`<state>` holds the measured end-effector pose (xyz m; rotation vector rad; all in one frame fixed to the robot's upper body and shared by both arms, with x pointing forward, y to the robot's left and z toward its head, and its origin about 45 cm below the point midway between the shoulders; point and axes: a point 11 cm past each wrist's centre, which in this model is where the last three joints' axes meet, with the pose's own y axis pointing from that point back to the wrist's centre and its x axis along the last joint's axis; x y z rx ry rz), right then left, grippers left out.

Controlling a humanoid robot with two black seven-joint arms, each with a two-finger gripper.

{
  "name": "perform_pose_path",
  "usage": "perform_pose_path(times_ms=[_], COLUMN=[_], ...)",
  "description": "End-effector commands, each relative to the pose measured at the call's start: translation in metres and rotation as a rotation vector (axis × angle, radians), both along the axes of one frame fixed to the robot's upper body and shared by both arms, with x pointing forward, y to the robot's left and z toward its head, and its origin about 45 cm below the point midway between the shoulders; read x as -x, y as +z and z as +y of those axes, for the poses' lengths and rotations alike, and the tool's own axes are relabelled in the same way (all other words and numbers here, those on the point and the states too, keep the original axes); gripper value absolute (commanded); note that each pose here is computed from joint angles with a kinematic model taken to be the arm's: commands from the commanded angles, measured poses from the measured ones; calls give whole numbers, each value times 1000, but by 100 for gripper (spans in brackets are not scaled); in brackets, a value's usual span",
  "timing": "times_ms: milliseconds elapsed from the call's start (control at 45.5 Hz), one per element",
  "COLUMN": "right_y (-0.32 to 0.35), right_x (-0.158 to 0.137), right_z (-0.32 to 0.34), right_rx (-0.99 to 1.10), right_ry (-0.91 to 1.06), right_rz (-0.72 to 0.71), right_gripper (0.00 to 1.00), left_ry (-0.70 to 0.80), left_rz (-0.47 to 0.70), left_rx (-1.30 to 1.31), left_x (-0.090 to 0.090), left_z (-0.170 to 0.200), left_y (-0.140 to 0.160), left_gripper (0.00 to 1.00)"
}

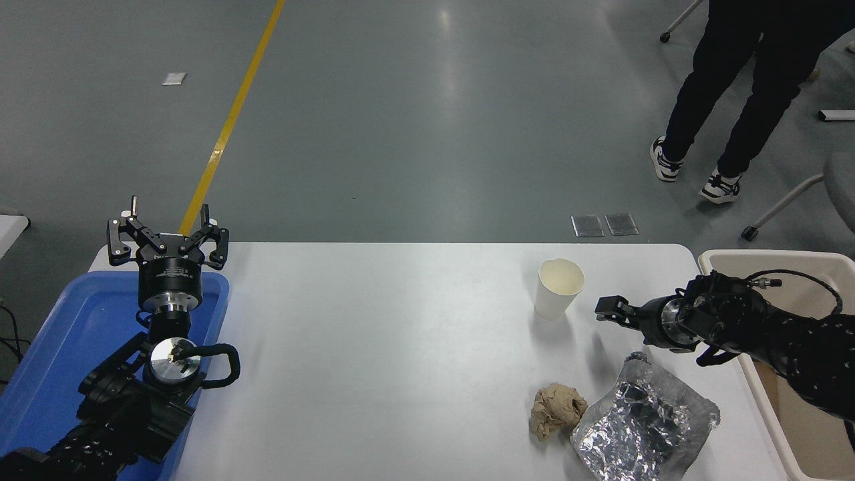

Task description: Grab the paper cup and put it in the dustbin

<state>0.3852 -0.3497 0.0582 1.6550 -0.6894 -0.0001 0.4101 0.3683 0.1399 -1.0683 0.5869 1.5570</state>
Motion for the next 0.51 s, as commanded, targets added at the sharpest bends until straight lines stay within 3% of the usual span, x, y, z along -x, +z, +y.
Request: perform_pose_path(times_ms=[0,264,484], right_y=[-1,-1,45], right_x=[0,-1,-38], right_z=[5,12,18], right_rx=[-9,-22,-20], right_ry=[4,16,53], right_rz=[1,11,-48], right_gripper=[98,100,100], left_ry=[1,0,1], left_rz=[0,0,1], left_rx=[1,0,-1], left_x=[0,0,0], left_z=[0,0,0], left_y=[0,0,0], left_gripper=[99,99,99])
